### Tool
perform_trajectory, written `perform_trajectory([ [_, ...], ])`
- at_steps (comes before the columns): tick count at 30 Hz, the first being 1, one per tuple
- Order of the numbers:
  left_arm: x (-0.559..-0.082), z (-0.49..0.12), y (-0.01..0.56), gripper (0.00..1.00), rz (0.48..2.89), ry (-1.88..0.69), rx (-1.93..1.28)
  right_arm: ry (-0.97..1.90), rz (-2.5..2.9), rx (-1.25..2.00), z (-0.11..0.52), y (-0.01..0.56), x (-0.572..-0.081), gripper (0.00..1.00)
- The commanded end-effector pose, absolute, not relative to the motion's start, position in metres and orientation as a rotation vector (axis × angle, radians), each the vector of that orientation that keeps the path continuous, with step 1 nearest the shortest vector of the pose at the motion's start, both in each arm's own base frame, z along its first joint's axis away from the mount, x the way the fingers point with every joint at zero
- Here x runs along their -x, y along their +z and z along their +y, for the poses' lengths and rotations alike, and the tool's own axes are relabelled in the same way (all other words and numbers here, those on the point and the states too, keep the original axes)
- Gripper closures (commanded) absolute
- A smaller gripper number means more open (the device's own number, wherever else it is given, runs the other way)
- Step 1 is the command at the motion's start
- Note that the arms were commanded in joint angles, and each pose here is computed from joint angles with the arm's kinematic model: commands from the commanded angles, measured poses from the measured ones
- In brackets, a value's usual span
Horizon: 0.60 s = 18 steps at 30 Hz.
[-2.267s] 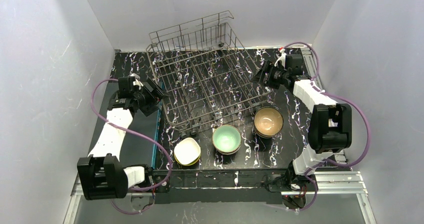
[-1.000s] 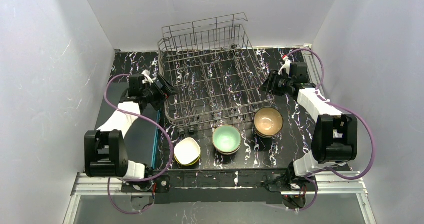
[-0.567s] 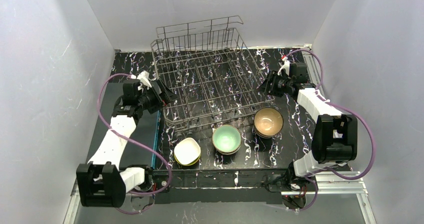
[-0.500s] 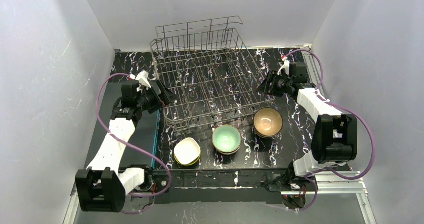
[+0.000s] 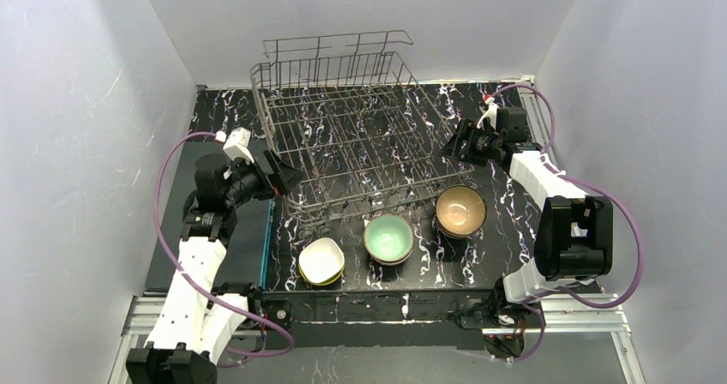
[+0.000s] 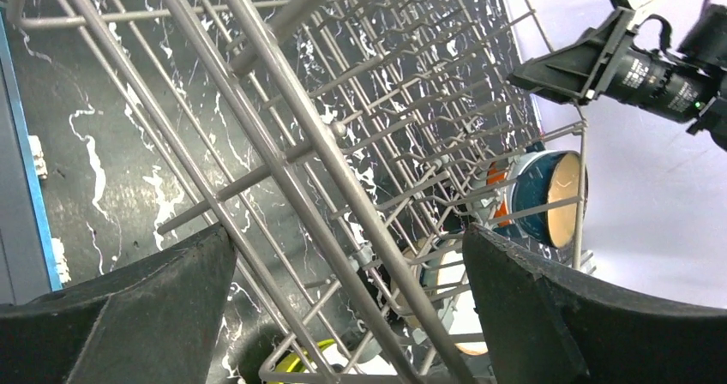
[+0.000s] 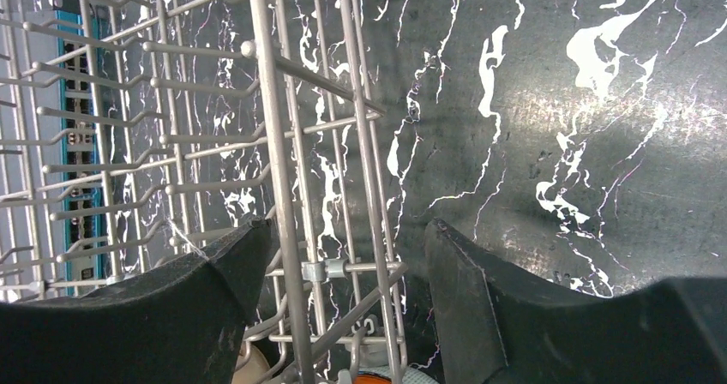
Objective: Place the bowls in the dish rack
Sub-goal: Adjust the dish rack at the center of the board.
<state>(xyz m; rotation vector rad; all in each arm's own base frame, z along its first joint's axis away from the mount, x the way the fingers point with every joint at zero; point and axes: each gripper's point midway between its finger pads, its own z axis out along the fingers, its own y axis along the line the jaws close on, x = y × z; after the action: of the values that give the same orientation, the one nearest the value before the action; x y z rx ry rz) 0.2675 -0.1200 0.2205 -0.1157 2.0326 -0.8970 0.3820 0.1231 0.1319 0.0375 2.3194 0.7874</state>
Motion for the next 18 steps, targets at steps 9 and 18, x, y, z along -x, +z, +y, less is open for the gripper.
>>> perform_trajectory([
  [9, -0.22, -0.15, 0.333, 0.02, 1.547, -0.936, -0.387, 0.965, 2.199, 0.075, 0.158, 0.183, -0.375, 0.24],
  [18, -0.218, -0.15, 0.321, 0.02, 1.5, -0.871, -0.493, 0.971, 2.204, 0.07, 0.159, 0.179, -0.375, 0.23],
])
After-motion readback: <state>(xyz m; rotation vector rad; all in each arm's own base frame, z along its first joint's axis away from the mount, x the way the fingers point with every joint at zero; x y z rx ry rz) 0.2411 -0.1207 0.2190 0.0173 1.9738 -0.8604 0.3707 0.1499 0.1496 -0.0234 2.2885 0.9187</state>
